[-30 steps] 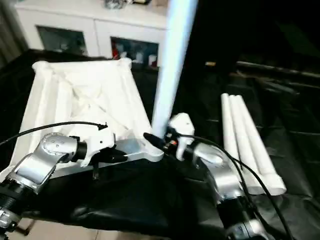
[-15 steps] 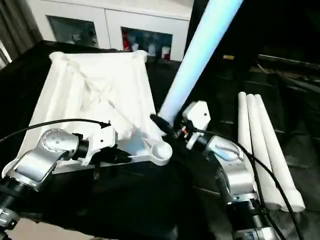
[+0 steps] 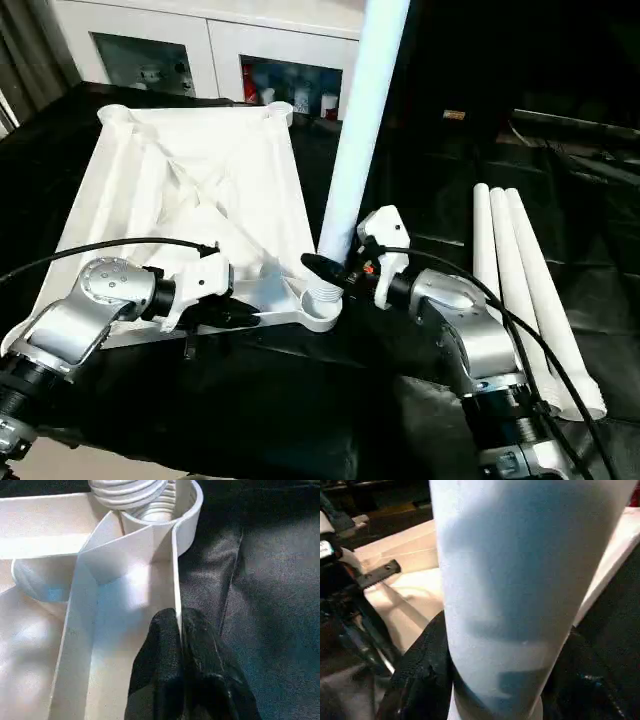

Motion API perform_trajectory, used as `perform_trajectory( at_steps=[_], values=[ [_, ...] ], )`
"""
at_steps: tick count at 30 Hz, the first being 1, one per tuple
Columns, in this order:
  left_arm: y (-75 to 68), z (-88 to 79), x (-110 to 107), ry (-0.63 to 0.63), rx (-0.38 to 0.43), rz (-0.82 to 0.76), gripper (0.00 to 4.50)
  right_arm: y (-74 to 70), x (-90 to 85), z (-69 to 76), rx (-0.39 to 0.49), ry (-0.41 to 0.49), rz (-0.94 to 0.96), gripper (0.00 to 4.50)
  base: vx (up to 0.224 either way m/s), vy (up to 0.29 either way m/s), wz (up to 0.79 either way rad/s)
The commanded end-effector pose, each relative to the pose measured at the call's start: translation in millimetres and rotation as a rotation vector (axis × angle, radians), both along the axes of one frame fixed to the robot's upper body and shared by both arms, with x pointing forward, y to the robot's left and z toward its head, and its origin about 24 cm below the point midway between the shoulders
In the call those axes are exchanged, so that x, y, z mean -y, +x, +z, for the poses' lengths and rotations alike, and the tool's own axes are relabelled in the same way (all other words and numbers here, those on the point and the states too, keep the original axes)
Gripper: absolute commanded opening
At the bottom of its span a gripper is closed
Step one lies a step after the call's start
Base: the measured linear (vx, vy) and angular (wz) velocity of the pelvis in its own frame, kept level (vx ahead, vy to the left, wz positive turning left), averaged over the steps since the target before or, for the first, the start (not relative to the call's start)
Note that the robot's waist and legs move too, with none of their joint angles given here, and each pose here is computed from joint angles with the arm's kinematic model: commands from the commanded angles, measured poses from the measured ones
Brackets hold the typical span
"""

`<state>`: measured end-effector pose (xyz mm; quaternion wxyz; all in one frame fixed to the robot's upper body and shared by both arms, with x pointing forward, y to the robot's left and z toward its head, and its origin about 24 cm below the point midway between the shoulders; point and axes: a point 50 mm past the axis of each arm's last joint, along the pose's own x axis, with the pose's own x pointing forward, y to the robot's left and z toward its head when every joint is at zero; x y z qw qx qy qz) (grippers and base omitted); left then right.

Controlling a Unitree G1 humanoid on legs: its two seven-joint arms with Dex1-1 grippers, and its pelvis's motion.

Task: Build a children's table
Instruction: Insert table leg to table base

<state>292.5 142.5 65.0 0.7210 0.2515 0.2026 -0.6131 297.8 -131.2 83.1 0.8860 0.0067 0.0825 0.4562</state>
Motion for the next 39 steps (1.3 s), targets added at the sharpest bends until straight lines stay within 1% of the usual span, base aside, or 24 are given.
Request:
perform_trajectory(
  at_steps=[1,5,8,12,19,22,24,29,31,34,35,36,37,39],
  values=[
    [-8.7,-13.4,1,0.043,-0.055,-0.03,0.0,-4.7,-2.9,-6.7,-0.064,-0.027,0.026,1.88,0.0,0.0,0.0],
    [-8.4,-14.0,1,0.052,-0.053,-0.034,0.0,-7.5,-4.2,-2.1,-0.091,-0.024,0.051,1.88,0.0,0.0,0.0],
    [-7.4,-13.9,0,0.053,-0.052,-0.029,0.0,-10.8,-5.5,-2.3,-0.098,-0.044,0.064,1.88,0.0,0.0,0.0],
    [-9.2,-14.0,-1,0.051,-0.063,-0.036,0.0,-10.8,-4.0,-7.7,-0.114,-0.067,0.037,1.88,0.0,0.0,0.0],
    [-10.4,-13.8,-3,0.058,-0.071,-0.043,0.0,-11.9,-0.5,-12.3,-0.123,-0.108,0.029,1.88,0.0,0.0,0.0],
    [-10.3,-13.7,-3,0.058,-0.074,-0.048,0.0,-12.5,-0.8,-13.5,-0.125,-0.102,0.023,1.88,0.0,0.0,0.0],
    [-9.4,-13.2,-2,0.054,-0.077,-0.051,0.0,-9.1,-4.0,-17.7,-0.135,-0.048,-0.018,1.88,0.0,0.0,0.0],
    [-8.0,-12.1,-1,0.053,-0.068,-0.05,0.0,-6.1,-5.3,-24.9,-0.154,0.021,-0.074,1.88,0.0,0.0,0.0],
    [-7.8,-11.0,-2,0.048,-0.067,-0.047,0.0,-6.5,-1.7,-30.1,-0.172,0.056,-0.108,1.88,0.0,0.0,0.0],
    [-7.5,-10.8,-3,0.048,-0.065,-0.044,0.0,-7.4,0.6,-32.7,-0.182,0.08,-0.125,1.88,0.0,0.0,0.0],
    [-6.9,-10.9,-3,0.052,-0.063,-0.043,0.0,-9.7,5.1,-38.0,-0.188,0.111,-0.154,1.88,0.0,0.0,0.0],
    [-6.9,-10.9,-3,0.052,-0.063,-0.043,0.0,-9.7,5.1,-38.0,-0.188,0.111,-0.154,1.88,0.0,0.0,0.0],
    [-6.4,-10.7,-4,0.053,-0.061,-0.043,0.0,-11.8,10.0,-43.9,-0.184,0.133,-0.192,1.88,0.0,0.0,0.0],
    [-6.1,-10.7,-4,0.053,-0.059,-0.042,0.0,-14.6,12.7,-49.6,-0.193,0.154,-0.215,1.88,0.0,0.0,0.0]
  ],
)
